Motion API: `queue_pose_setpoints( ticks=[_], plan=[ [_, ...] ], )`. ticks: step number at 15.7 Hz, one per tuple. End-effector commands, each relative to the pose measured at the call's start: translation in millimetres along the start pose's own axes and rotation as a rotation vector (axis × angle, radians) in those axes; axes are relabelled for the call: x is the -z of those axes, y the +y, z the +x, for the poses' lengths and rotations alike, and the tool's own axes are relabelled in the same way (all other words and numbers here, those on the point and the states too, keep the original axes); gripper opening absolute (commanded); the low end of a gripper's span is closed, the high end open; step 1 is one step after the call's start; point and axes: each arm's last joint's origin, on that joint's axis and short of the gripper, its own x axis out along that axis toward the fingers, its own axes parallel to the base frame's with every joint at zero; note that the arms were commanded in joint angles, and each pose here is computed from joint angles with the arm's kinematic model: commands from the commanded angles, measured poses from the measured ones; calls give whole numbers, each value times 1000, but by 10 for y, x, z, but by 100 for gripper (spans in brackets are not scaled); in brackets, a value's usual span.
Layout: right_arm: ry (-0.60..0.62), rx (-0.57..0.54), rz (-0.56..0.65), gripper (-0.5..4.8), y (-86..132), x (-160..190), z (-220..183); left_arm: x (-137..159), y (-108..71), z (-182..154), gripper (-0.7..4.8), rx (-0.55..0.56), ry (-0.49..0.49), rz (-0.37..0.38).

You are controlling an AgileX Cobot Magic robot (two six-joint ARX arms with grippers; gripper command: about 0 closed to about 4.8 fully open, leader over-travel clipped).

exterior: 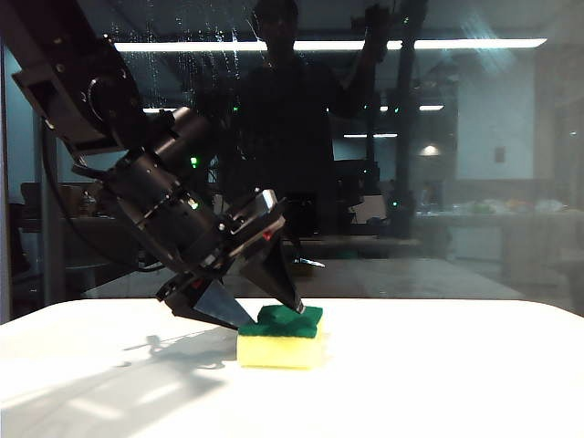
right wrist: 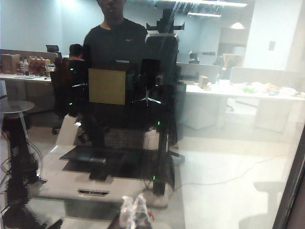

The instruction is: Reach upward to find where there is water on the glass, pick up the sponge from the table, dry the water, and finally place the sponge back on the table.

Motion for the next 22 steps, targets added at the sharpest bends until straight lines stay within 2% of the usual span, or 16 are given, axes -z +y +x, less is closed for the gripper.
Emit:
queue_pose_setpoints(
  ticks=[1,6,7,8,9,12,13,18,22],
  plan=[
    [-25,6,-1,-6,-5,-46,-38,44,31,38,345,-28,31,-24],
    [-23,6,-1,-6,-5,-44,-38,64,56,68,340,-47,38,-30],
    [-23,6,-1,-6,-5,-44,-38,64,59,68,326,-59,37,-29],
    [-23,6,-1,-6,-5,-44,-38,63,61,68,284,-67,36,-29],
    [-23,6,-1,-6,-5,-44,-38,57,61,68,182,-67,29,-26],
    [-23,6,-1,-6,-6,-44,-38,39,59,68,79,-67,12,-17],
    [-23,6,-1,-6,-5,-44,-38,32,59,69,-8,-69,5,-14],
    [-22,6,-1,-6,-6,-43,-38,-49,45,55,-6,-73,-49,11],
    [-22,6,-1,-6,-6,-43,-38,-282,-50,-2,-6,47,-95,30]
  ],
)
